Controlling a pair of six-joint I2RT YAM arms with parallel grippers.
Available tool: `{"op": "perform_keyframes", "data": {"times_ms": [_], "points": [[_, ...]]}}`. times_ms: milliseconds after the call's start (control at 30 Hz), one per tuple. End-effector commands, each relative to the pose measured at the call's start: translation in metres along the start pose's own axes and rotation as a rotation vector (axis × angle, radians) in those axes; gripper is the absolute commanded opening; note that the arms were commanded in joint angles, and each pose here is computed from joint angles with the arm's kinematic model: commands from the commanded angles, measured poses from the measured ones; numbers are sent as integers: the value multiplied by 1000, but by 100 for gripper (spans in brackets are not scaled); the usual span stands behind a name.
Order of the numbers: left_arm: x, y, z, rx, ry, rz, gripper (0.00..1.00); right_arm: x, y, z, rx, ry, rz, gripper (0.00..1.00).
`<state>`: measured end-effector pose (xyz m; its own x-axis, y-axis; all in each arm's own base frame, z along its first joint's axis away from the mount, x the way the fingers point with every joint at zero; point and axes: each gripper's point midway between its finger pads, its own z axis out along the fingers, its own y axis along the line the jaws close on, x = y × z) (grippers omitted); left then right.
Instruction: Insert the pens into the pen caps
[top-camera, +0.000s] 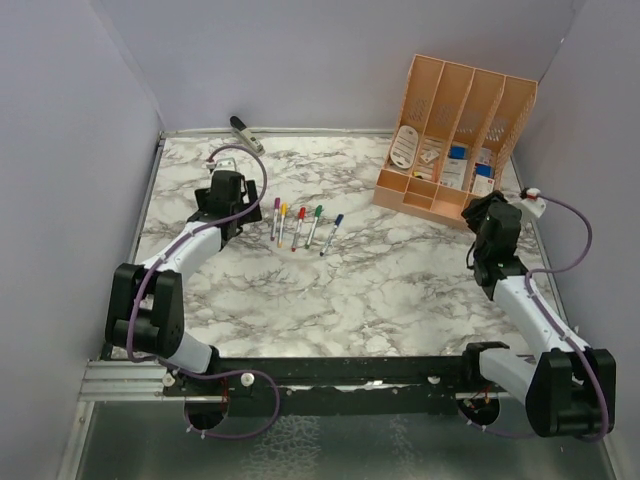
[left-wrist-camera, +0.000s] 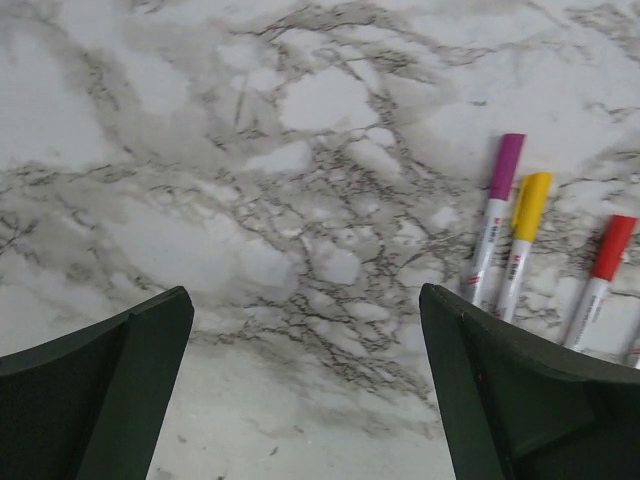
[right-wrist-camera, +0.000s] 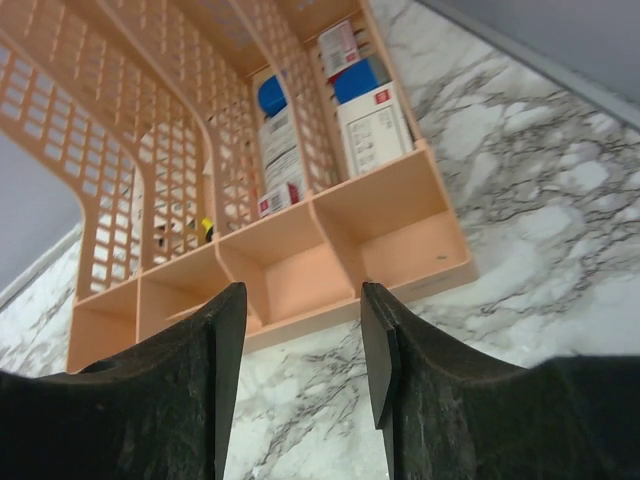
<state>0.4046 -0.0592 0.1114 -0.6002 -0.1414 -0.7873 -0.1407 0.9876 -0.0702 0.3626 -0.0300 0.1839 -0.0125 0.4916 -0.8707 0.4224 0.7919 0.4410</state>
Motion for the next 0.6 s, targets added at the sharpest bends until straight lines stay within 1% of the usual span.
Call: {"op": "perform_keyframes", "data": {"times_ms": [0,67,167,367,567], "points": [[-20,47,-18,-223,-116,-28,99,-11,-30,1,111,-29,80,51],[-24,58,-22,-281,-143,-33,99,-12,-35,2,126,-30,83,52],[-29,65,-28,-310,-179,-40,99,-9,-35,4,126,-14,82,52],[-32,62,-32,-286,-206,-59,99,2,-35,7,120,20,75,53],[-35,63,-35,-278,-226,-77,99,2,-37,7,125,20,71,53]]}}
